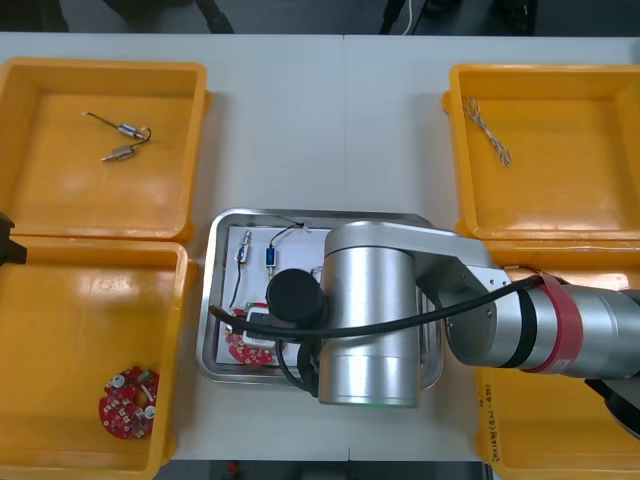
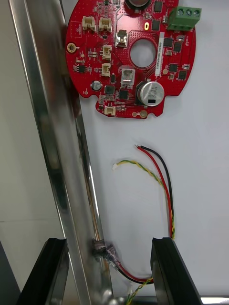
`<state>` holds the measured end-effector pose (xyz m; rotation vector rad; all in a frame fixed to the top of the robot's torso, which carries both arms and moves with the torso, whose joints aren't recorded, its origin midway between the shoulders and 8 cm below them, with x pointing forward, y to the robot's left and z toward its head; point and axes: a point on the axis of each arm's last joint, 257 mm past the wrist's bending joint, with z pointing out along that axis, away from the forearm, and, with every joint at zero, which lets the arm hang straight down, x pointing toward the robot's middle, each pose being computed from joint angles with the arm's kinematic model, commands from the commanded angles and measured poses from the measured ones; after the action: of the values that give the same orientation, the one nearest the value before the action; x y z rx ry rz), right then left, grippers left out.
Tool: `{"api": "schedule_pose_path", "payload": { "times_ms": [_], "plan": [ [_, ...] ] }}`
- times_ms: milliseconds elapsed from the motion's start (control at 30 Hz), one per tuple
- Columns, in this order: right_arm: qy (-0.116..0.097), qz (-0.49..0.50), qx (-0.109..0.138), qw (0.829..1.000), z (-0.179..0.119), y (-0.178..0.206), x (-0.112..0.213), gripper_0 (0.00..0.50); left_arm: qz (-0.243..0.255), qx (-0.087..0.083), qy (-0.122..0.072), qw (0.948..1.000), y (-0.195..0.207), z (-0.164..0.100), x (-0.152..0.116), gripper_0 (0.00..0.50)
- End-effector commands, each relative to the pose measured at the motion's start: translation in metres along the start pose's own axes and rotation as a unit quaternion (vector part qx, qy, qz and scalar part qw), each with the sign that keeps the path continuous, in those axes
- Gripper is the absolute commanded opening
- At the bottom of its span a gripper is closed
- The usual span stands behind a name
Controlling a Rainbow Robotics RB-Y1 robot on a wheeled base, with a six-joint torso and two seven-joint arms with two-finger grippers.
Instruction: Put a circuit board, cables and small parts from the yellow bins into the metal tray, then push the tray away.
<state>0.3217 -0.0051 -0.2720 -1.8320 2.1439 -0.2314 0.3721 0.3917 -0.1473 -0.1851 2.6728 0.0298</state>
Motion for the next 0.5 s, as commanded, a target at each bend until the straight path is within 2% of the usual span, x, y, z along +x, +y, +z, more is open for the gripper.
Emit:
{"api": "schedule_pose_path", "payload": {
  "times_ms": [33, 167, 367, 500],
  "plan": [
    [-0.019, -0.040, 0.009, 0.999, 0.000, 0.015, -0.020, 0.500, 0.031, -0.004, -0.011, 0.9995, 0.004, -0.006, 0.000, 0.500],
    [-0.019, -0.037, 0.004, 0.999, 0.005, 0.023, -0.019, 0.500, 0.031, -0.004, -0.011, 0.9995, 0.004, -0.006, 0.000, 0.500],
    [-0.014, -0.038, 0.020, 0.999, 0.015, 0.027, -0.014, 0.500, 0.031, -0.004, -0.011, 0.9995, 0.004, -0.006, 0.000, 0.500],
    [-0.014, -0.035, 0.017, 0.999, 0.019, 0.034, -0.013, 0.500, 0.031, -0.004, -0.011, 0.9995, 0.004, -0.006, 0.000, 0.500]
  ]
}}
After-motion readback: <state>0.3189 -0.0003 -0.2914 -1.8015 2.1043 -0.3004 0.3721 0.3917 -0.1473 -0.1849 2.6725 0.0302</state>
